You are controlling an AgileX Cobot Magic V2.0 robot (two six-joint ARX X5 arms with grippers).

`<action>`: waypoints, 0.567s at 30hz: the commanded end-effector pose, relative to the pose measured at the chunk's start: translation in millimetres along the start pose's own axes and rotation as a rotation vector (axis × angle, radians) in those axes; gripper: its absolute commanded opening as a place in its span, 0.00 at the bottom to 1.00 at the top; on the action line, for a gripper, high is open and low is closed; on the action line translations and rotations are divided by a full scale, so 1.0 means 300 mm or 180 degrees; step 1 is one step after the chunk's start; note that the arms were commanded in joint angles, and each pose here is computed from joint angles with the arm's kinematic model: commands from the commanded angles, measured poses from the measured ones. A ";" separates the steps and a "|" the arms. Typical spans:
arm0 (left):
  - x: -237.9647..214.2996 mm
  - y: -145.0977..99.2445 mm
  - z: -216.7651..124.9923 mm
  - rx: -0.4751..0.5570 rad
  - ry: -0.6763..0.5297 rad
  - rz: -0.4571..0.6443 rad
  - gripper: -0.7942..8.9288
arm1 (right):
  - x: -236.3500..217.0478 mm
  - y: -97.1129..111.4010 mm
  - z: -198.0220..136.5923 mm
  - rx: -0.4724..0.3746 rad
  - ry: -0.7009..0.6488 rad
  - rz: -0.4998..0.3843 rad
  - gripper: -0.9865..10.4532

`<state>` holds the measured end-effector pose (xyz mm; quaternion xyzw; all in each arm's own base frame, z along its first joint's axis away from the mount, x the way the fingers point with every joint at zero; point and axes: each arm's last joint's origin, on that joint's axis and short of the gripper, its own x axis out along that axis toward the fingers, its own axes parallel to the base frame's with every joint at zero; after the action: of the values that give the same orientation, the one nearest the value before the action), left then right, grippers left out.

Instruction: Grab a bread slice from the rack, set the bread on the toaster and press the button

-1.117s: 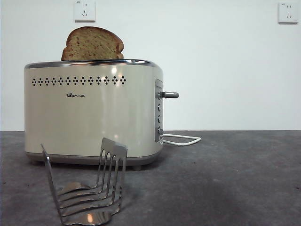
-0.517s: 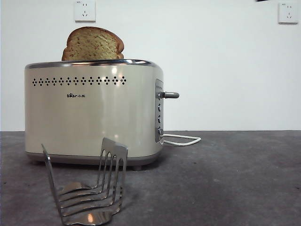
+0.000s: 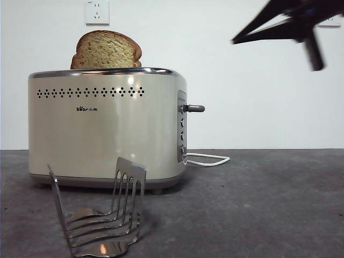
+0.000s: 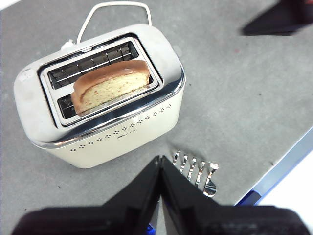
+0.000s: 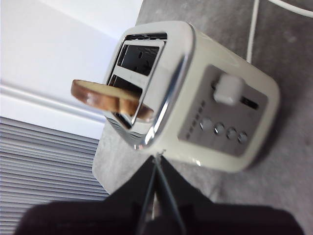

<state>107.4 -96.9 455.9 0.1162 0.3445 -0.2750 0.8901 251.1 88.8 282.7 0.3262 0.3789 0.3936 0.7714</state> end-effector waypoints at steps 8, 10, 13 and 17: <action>-0.077 0.013 -0.053 -0.0059 -0.0202 -0.0062 0.08 | 0.190 -0.046 0.113 0.0109 0.0220 -0.0119 0.08; -0.090 0.013 -0.071 -0.0072 -0.0222 -0.0168 0.08 | 0.216 -0.068 0.126 0.0152 0.0251 -0.0153 0.08; -0.101 0.017 -0.102 -0.0140 -0.0232 -0.0192 0.08 | 0.251 -0.102 0.136 0.0239 0.0298 -0.0205 0.08; -0.106 0.022 -0.144 -0.0181 -0.0224 -0.0178 0.08 | 0.289 -0.148 0.135 0.0331 0.0375 -0.0270 0.08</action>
<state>69.0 -62.4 447.4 0.0794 0.3217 -0.2969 0.8956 334.1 131.9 242.4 0.3236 0.4527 0.3612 0.7482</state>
